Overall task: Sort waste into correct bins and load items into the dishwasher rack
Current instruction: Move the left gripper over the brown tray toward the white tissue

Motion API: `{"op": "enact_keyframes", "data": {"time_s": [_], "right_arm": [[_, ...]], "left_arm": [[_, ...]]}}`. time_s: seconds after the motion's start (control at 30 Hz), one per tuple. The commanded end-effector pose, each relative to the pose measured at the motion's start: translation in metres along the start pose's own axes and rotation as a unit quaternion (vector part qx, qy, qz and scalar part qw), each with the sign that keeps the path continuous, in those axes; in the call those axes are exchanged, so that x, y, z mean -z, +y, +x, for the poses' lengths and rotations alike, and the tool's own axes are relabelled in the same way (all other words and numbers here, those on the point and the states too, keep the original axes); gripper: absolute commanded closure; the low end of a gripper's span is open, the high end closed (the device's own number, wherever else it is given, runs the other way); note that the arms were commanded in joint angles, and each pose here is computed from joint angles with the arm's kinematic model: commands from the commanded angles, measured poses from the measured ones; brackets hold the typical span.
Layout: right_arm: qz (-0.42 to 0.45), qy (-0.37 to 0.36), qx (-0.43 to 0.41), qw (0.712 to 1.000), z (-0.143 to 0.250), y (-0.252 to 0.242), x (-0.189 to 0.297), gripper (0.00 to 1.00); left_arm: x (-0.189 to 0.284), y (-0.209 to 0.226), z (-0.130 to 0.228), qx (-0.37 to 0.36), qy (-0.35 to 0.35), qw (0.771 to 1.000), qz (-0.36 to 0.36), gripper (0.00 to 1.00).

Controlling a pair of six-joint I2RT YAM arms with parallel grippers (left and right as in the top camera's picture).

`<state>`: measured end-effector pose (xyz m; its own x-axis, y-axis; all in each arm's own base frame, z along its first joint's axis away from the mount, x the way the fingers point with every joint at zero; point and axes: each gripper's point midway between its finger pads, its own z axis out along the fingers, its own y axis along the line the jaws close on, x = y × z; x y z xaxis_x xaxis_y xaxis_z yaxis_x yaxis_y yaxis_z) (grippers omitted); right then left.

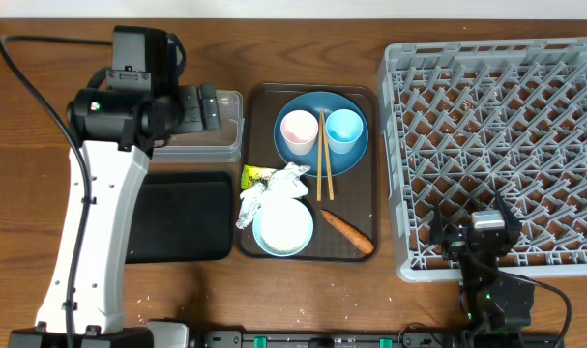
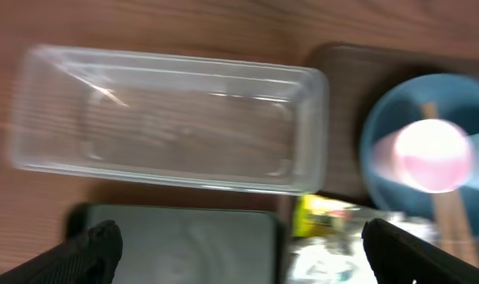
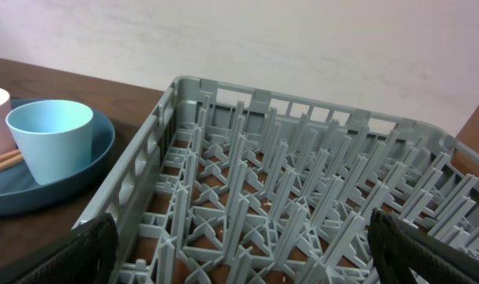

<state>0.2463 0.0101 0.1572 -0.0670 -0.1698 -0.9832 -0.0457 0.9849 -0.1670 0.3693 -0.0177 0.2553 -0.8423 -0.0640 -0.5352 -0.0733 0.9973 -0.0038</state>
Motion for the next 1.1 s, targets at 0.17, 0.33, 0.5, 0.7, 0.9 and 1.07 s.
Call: {"op": "enact_keyframes", "data": {"time_s": [0.17, 0.33, 0.5, 0.7, 0.9, 1.07], "right_arm": [[0.014, 0.002, 0.001, 1.000, 0.001, -0.006, 0.000, 0.01], [0.014, 0.002, 0.001, 1.000, 0.001, -0.006, 0.000, 0.01], [0.014, 0.002, 0.001, 1.000, 0.001, -0.006, 0.000, 0.01], [0.014, 0.002, 0.001, 1.000, 0.001, -0.006, 0.000, 0.01], [0.014, 0.002, 0.001, 1.000, 0.001, -0.006, 0.000, 0.01], [0.014, 0.002, 0.001, 1.000, 0.001, -0.006, 0.000, 0.01]], "left_arm": [[0.005, 0.019, -0.010, -0.100, -0.016, 0.993, -0.053, 0.00], [0.005, 0.006, -0.024, -0.072, -0.047, 0.996, -0.019, 0.00], [0.003, 0.000, -0.030, -0.012, -0.056, 0.998, 0.000, 0.00], [0.003, -0.015, -0.045, 0.025, -0.083, 0.995, 0.044, 0.03], [0.006, -0.043, -0.065, 0.053, -0.121, 0.988, 0.085, 0.07], [-0.003, -0.073, -0.043, 0.021, -0.078, 0.992, 0.099, 0.08]]}}
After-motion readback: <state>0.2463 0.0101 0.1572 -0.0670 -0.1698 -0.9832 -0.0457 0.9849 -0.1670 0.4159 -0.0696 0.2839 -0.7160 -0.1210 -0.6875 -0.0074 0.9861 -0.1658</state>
